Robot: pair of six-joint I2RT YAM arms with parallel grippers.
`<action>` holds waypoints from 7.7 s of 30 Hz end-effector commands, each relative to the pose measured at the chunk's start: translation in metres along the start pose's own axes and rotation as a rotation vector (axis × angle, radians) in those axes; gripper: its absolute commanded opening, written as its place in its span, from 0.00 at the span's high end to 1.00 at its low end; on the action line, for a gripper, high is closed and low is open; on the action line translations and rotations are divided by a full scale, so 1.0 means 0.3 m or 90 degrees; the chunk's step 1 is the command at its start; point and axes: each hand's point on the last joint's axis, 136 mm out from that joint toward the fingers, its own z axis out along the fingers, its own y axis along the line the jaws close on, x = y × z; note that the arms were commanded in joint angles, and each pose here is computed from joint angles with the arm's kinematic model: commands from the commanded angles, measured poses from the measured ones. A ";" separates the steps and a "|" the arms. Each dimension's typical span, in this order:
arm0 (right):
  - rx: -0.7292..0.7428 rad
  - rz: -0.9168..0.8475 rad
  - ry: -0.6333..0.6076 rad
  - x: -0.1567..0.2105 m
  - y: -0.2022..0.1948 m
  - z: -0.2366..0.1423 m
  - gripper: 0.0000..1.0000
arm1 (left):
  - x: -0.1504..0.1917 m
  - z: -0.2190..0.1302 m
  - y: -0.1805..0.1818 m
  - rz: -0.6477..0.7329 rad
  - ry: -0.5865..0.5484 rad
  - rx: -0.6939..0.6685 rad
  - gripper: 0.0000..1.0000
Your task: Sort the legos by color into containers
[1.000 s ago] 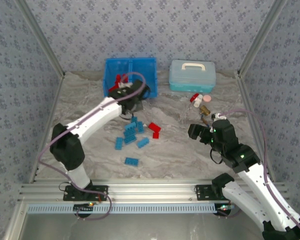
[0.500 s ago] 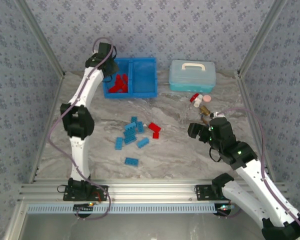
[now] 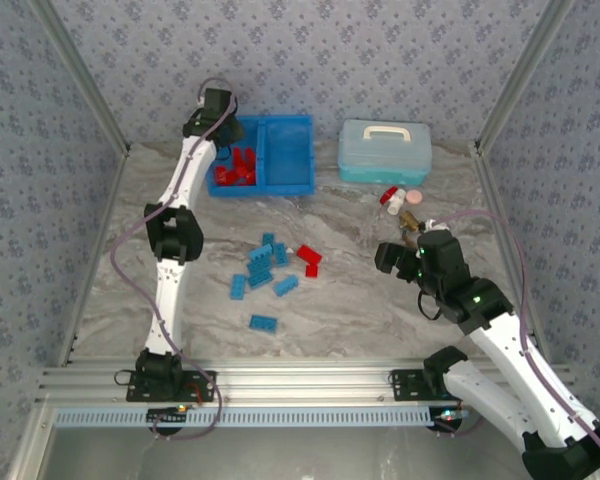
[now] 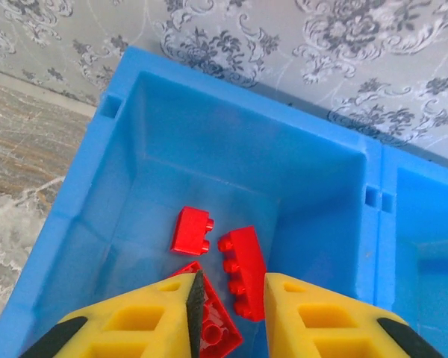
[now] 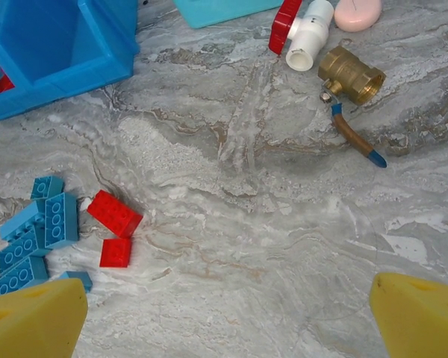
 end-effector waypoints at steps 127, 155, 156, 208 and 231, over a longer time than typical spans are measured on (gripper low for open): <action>-0.016 0.025 0.001 -0.015 0.001 -0.010 0.00 | 0.073 -0.590 -0.194 -0.057 -0.070 0.053 0.34; -0.017 0.029 -0.010 0.020 -0.033 -0.057 0.00 | 1.176 -0.513 -0.325 -0.217 0.311 -0.096 0.14; -0.016 0.029 -0.012 0.021 -0.036 -0.059 0.00 | 1.191 -0.504 -0.319 -0.217 0.316 -0.107 0.16; -0.001 0.017 -0.030 0.032 -0.073 -0.088 0.00 | 1.381 -0.485 -0.210 -0.179 0.408 -0.237 0.63; -0.011 0.026 -0.036 -0.004 -0.041 -0.047 0.00 | 0.244 -0.592 -0.105 -0.047 0.070 -0.063 0.72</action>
